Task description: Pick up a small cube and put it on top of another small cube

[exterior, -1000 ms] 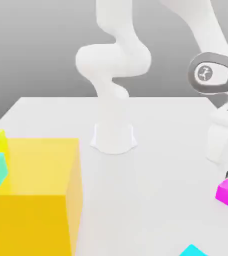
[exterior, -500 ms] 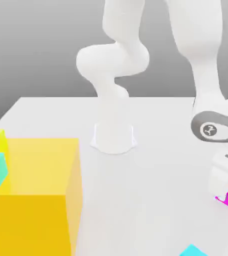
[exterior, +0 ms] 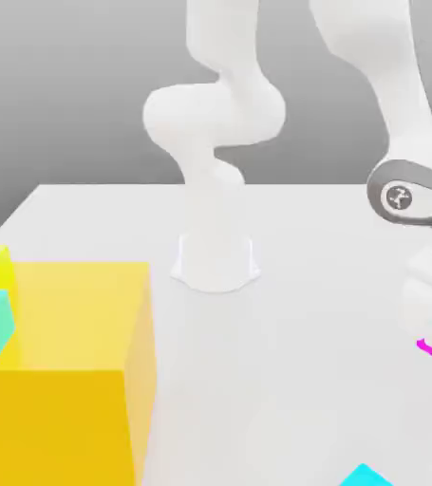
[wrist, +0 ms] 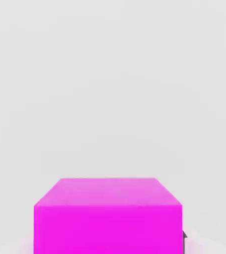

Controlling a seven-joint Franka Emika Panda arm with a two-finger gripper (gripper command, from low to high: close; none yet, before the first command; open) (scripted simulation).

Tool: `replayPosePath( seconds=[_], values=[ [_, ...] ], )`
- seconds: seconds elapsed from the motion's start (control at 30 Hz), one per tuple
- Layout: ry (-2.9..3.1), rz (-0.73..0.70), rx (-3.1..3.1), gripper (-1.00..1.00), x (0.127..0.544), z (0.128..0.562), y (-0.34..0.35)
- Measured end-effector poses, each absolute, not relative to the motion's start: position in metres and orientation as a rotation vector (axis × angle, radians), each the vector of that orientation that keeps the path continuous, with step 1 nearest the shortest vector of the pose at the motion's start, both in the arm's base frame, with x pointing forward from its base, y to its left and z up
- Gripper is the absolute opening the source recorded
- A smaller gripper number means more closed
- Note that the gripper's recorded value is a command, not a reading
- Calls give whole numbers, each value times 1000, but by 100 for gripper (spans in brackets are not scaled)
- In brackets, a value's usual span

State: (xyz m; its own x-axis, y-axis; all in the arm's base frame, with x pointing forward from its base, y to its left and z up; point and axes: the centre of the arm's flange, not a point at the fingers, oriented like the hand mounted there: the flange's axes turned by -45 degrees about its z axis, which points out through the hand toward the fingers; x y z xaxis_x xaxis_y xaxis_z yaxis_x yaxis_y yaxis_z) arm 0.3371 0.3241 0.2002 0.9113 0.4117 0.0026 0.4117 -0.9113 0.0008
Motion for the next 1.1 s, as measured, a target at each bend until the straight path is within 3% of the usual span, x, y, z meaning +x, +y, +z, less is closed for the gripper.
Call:
replayPosePath(
  seconds=[0.47, 0.97, 1.1],
  values=[
    [-650, 9, 3074, -100, 433, 220, 269],
    [-1928, 3, 2482, -100, 522, 242, 180],
    [-2035, 2, 2398, -100, 530, 202, 170]
  ],
)
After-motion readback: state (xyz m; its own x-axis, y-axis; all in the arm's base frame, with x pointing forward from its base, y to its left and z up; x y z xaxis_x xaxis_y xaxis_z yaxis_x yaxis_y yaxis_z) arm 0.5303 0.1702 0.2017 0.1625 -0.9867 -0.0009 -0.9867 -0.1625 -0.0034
